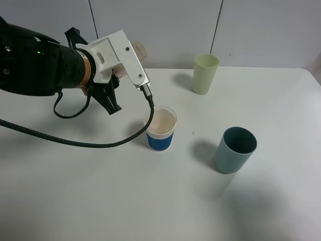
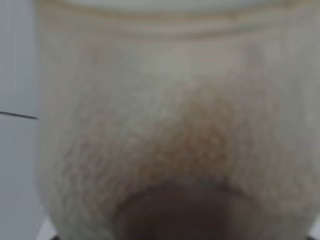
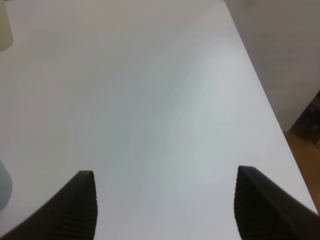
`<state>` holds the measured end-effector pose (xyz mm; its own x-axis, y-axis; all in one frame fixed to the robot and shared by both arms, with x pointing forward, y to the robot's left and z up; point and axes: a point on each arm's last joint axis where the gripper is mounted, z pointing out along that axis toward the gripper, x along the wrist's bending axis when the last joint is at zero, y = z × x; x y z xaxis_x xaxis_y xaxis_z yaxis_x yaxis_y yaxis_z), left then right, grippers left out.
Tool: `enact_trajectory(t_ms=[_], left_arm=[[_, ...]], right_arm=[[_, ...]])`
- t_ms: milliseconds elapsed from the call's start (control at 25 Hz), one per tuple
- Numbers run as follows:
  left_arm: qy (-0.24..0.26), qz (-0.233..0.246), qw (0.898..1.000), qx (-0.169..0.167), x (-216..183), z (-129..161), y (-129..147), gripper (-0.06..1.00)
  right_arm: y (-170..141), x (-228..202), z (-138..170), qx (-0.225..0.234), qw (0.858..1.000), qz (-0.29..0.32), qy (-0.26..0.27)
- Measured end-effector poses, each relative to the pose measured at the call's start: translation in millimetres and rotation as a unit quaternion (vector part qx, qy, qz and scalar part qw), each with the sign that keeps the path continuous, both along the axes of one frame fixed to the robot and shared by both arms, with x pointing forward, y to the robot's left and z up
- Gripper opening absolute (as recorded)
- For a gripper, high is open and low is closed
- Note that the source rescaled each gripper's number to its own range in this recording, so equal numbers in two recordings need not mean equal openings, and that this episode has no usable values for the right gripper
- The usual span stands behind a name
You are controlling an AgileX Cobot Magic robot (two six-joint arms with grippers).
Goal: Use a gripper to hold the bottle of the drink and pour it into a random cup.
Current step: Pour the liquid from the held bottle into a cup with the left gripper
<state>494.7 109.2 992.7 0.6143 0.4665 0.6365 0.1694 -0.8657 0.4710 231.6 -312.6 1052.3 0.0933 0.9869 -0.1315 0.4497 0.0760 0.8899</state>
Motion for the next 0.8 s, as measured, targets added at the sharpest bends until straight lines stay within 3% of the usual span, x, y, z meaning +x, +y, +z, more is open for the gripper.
enact_trajectory(t_ms=[440, 800], left_arm=[[-0.032, 0.016, 0.999, 0.008, -7, 4, -8, 0.0], [-0.05, 0.033, 0.995, 0.082, -16, -12, 6, 0.0]], right_arm=[[0, 0, 0, 0.0, 1.0, 0.0, 0.0], [0, 0, 0, 0.0, 1.0, 0.0, 0.0]])
